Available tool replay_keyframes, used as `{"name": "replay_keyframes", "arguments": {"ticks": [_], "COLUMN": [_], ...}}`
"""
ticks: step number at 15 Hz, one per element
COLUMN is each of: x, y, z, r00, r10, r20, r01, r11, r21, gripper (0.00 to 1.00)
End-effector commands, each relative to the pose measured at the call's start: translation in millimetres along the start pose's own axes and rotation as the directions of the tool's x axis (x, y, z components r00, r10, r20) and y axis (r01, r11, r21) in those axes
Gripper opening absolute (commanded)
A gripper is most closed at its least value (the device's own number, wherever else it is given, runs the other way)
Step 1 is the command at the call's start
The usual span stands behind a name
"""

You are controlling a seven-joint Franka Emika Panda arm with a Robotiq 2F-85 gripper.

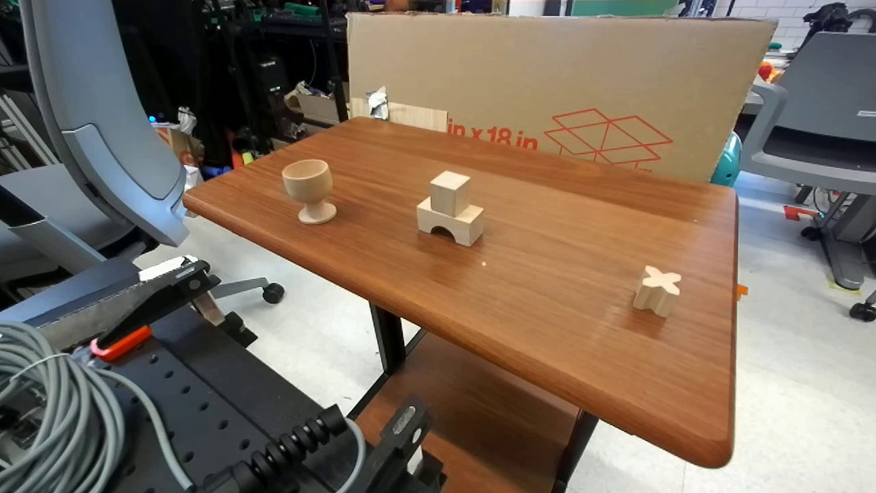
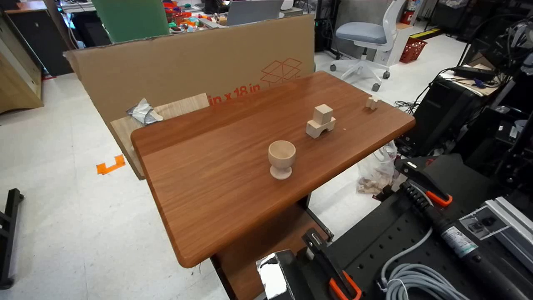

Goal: Remove the wooden cube from the top of the wooden block

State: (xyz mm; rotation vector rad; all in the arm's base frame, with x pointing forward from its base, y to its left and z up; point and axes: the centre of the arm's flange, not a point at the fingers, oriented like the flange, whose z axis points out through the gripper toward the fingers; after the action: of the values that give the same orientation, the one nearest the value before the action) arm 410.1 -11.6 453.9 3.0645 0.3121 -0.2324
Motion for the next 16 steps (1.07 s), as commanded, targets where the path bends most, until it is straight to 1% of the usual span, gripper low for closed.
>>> {"name": "replay_keyframes", "arguments": {"ticks": [1,4,7,11,16], "x": [26.7,50.1,63.7,78.5,100.5], "y": [17.5,29.1,32.0,32.8,34.8], "z": [25.5,56.7,93.5,129.9,159.1], "r00": [0.995,0.984,0.978,0.975,0.972], "r10": [0.076,0.115,0.128,0.146,0.168], "r20": [-0.058,-0.137,-0.164,-0.17,-0.164], "r01": [-0.074,-0.115,-0.128,-0.146,-0.168], "r11": [0.997,0.993,0.992,0.989,0.986], "r21": [0.022,0.009,0.01,0.014,0.015], "gripper": [1.0,1.0,1.0,1.0,1.0]}}
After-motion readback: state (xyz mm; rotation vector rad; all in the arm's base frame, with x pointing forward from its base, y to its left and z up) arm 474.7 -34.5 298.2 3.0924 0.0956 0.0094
